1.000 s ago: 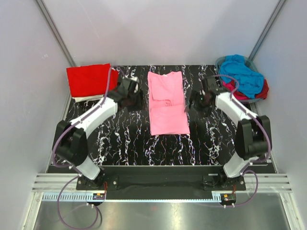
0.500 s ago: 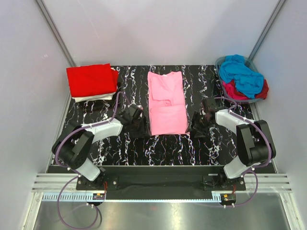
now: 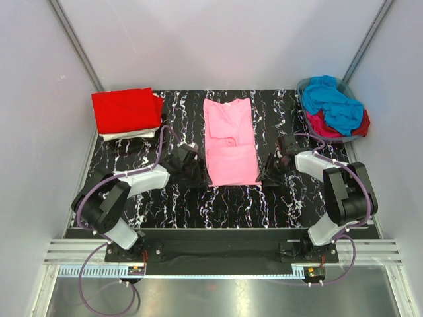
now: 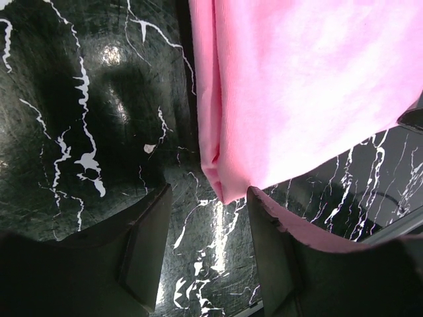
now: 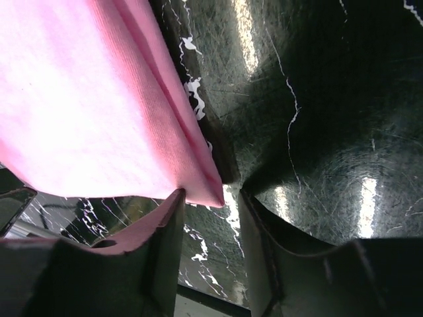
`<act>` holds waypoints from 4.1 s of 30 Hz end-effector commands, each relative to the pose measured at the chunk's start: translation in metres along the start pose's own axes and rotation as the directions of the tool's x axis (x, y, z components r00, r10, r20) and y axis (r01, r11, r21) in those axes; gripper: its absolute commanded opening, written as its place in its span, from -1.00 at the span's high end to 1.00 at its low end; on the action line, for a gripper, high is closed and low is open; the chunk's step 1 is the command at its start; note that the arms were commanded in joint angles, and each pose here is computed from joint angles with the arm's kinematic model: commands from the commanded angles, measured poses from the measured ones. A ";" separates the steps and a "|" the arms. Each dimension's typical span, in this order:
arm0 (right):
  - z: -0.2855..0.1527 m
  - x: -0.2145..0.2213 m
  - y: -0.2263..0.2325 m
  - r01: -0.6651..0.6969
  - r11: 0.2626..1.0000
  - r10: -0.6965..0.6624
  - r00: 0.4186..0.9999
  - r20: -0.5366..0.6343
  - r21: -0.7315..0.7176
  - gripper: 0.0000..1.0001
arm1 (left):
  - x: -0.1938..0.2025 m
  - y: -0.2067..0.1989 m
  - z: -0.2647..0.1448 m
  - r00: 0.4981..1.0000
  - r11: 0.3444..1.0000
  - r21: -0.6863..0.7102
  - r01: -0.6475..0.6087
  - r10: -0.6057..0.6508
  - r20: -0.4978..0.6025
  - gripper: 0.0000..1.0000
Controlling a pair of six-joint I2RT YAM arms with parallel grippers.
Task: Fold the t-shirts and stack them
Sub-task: Fold the tshirt
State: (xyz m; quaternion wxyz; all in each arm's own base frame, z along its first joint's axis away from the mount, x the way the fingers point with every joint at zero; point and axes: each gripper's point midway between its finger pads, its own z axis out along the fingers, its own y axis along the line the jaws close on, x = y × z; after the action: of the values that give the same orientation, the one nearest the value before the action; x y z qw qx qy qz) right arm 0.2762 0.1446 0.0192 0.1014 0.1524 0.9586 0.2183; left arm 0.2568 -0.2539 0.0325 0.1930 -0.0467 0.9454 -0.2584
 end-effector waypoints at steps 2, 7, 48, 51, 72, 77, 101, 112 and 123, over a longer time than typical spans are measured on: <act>0.004 -0.009 0.004 0.009 1.000 -0.009 0.999 0.033 -0.001 0.14 | -0.007 -0.011 0.002 0.999 0.999 0.047 -0.006 0.005 0.032 -0.08; 0.007 -0.011 0.005 0.026 1.000 -0.026 0.999 0.043 0.016 0.28 | -0.006 -0.010 0.006 1.000 0.999 0.047 0.000 -0.001 0.023 -0.08; -0.058 0.065 0.017 0.018 0.987 -0.017 1.000 0.009 -0.158 1.00 | 0.068 -0.046 -0.046 0.998 0.993 0.104 -0.055 0.054 0.012 1.00; -0.079 0.077 0.017 0.018 0.984 -0.013 1.000 0.027 -0.175 1.00 | 0.084 -0.044 -0.065 0.998 0.993 0.101 -0.063 0.062 0.012 1.00; -0.162 0.110 0.044 0.061 0.962 -0.032 0.993 0.111 -0.267 1.00 | 0.098 -0.054 -0.149 0.990 0.990 0.087 -0.115 0.107 0.091 0.94; -0.177 0.078 0.067 0.110 0.962 -0.064 0.981 0.183 -0.250 1.00 | 0.067 -0.071 -0.156 0.987 0.988 0.089 -0.126 0.115 0.116 0.95; -0.167 -0.046 0.131 0.192 0.973 -0.152 0.953 0.264 -0.131 1.00 | -0.049 -0.079 -0.129 0.989 0.989 0.072 -0.126 0.120 0.084 0.98; -0.036 -0.218 0.167 0.110 0.994 -0.107 0.976 0.191 -0.004 -0.99 | -0.187 0.005 -0.014 0.996 0.992 -0.119 0.034 -0.043 -0.077 -0.97; -0.069 -0.165 0.136 0.158 0.985 -0.130 0.935 0.329 -0.062 -0.99 | -0.188 0.009 -0.030 0.990 0.998 -0.049 -0.031 0.038 0.138 -0.97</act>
State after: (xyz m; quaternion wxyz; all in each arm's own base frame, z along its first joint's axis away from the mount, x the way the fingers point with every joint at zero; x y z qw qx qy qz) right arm 0.4274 0.1769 0.0671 0.1297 0.1370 0.9670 0.1712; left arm 0.3976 -0.1819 0.0584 0.1513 -0.0827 0.9699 -0.1720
